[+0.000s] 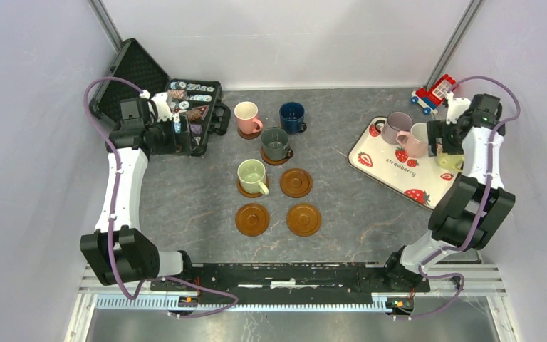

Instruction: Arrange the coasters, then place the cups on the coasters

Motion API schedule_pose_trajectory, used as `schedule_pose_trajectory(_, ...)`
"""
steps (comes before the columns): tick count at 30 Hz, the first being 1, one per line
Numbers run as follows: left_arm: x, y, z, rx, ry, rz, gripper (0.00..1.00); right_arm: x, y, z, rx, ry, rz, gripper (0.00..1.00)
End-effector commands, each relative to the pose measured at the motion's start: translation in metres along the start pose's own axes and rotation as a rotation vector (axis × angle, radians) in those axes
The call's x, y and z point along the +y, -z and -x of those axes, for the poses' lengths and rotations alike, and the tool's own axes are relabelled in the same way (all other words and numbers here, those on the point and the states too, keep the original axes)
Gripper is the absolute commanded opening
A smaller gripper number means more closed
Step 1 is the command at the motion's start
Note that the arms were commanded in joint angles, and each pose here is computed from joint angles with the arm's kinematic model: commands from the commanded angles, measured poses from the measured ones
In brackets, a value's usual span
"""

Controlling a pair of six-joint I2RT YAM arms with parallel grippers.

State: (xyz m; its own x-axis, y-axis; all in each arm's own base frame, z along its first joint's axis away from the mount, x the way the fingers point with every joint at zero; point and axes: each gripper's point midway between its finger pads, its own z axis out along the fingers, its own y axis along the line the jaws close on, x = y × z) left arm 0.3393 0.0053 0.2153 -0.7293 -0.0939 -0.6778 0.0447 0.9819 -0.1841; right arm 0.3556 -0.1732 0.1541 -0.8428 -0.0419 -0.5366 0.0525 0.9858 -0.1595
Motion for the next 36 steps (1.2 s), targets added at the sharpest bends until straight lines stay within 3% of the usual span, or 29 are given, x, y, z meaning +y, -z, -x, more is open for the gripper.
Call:
schedule_pose_trajectory(1,-0.014,0.009,0.024,-0.101,-0.09,-0.086,1.0,-0.019,0.018,0.008,-0.047,0.237,0.024,0.98)
schedule_pose_trajectory(10,-0.019,0.014,0.035,-0.126,-0.12,-0.111,1.0,-0.077,0.003,-0.008,-0.004,0.314,-0.046,0.98)
schedule_pose_trajectory(17,-0.02,0.014,0.037,-0.129,-0.119,-0.117,1.0,-0.08,-0.018,-0.024,0.034,0.314,0.01,0.93)
schedule_pose_trajectory(26,-0.019,0.013,0.039,-0.127,-0.11,-0.11,1.0,-0.063,-0.049,-0.031,0.014,0.317,0.118,0.79)
schedule_pose_trajectory(36,-0.017,0.012,0.04,-0.125,-0.114,-0.105,1.0,-0.06,-0.068,-0.036,-0.027,0.227,0.083,0.6)
